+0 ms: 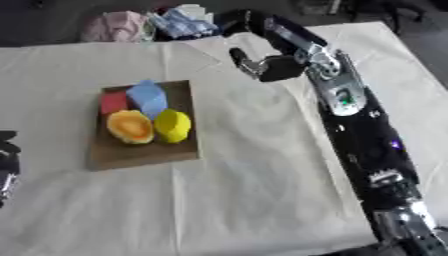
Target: Pick up objects on the table and place them in the box.
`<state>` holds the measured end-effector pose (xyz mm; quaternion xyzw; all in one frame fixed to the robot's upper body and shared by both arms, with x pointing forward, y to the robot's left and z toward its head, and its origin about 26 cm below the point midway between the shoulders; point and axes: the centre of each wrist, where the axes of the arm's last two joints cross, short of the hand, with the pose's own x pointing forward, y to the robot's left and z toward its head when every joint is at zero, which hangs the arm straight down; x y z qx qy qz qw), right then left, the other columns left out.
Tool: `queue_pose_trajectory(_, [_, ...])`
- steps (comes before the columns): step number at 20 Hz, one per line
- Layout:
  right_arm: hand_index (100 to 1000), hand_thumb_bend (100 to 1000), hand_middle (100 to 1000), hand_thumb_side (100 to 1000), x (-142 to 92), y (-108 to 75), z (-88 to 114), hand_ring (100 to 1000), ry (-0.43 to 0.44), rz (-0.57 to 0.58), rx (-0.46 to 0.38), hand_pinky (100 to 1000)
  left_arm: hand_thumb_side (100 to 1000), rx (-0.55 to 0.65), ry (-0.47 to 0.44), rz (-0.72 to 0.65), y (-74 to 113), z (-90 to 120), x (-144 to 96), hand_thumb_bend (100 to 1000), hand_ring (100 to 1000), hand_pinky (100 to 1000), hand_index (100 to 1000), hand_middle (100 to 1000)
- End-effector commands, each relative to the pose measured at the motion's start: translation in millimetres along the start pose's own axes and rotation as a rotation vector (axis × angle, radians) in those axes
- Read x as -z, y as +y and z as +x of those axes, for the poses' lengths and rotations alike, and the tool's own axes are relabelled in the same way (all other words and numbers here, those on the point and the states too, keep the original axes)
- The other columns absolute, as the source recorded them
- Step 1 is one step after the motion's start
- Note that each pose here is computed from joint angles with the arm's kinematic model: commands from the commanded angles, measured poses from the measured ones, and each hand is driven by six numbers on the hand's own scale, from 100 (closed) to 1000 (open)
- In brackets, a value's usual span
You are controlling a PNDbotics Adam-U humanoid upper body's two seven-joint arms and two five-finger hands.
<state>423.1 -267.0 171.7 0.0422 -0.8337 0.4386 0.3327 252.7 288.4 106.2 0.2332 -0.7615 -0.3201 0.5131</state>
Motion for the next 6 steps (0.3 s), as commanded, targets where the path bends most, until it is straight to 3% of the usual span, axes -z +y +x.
queue_pose_trajectory(1, [894,100,817,427,-9,-12.5,16,770,-0.033,-0.058,0.016,900,577,-0.003,-0.01,0.041,5.5,4,1,100,548,663,831,595])
queue_pose_trajectory(6, [852,100,752,460,-33,4.6,19,725,-0.029,-0.119,0.129,883,583,-0.042,0.003,0.093,2.8,4,1,100,547,660,824,593])
